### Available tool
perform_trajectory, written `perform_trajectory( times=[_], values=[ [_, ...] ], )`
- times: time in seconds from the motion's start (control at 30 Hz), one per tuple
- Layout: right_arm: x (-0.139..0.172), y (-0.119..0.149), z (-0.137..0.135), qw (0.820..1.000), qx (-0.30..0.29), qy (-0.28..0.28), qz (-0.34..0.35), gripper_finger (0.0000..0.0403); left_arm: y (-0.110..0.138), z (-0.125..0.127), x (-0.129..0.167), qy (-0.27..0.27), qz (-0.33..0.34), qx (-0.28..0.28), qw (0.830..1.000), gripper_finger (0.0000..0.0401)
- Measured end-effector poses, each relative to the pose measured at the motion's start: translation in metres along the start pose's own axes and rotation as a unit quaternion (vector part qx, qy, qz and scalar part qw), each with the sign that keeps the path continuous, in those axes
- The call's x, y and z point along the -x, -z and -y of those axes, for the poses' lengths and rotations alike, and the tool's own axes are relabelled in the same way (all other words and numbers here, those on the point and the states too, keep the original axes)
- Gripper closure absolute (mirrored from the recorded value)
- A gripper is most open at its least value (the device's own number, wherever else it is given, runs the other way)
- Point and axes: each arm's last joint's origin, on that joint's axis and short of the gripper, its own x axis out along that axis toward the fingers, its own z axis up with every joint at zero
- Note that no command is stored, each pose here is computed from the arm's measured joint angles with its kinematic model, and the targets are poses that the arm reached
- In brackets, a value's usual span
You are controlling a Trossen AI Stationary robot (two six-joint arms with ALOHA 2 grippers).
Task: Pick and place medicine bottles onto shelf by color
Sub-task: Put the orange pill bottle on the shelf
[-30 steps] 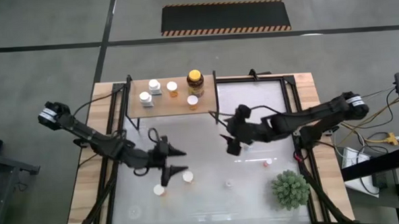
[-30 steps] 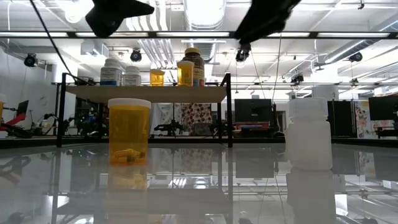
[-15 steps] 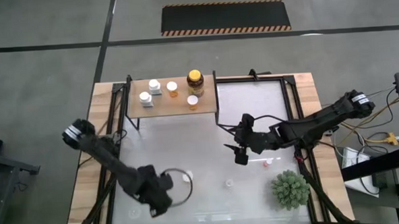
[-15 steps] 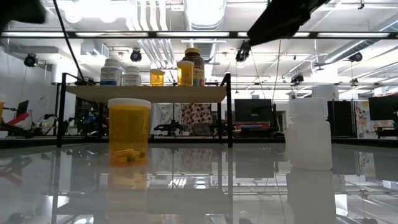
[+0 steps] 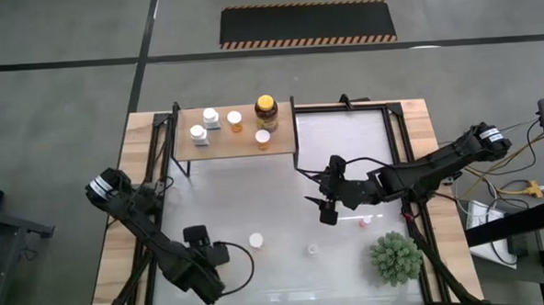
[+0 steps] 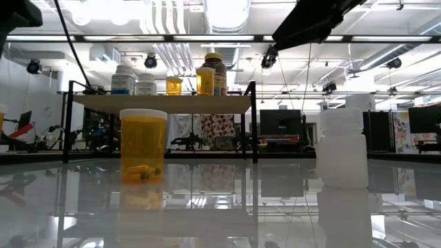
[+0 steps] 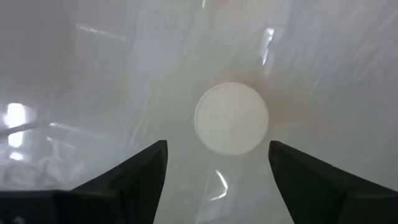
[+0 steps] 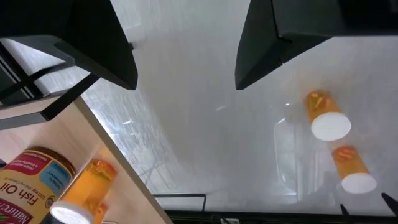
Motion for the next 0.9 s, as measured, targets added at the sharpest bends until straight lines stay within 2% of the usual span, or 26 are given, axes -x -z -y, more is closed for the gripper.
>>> perform_trajectory(
  times=[0.4, 0.67, 0.77, 0.9],
  values=[
    [0.000, 0.000, 0.000, 1.000, 0.001, 0.000, 0.000, 0.0144, 0.007, 0.000, -0.029, 0.052, 0.035, 0.014, 0.998, 0.0139],
    [0.000, 0.000, 0.000, 1.000, 0.000, 0.000, 0.000, 0.0147, 0.010, -0.002, -0.039, 0.056, 0.038, 0.017, 0.998, 0.0139],
    [0.000, 0.000, 0.000, 1.000, 0.000, 0.001, 0.000, 0.0149, 0.010, -0.002, -0.039, 0.056, 0.039, 0.017, 0.998, 0.0152],
    [0.000, 0.000, 0.000, 1.000, 0.000, 0.001, 0.000, 0.0147, 0.010, -0.002, -0.038, 0.056, 0.039, 0.015, 0.998, 0.0190]
  ],
)
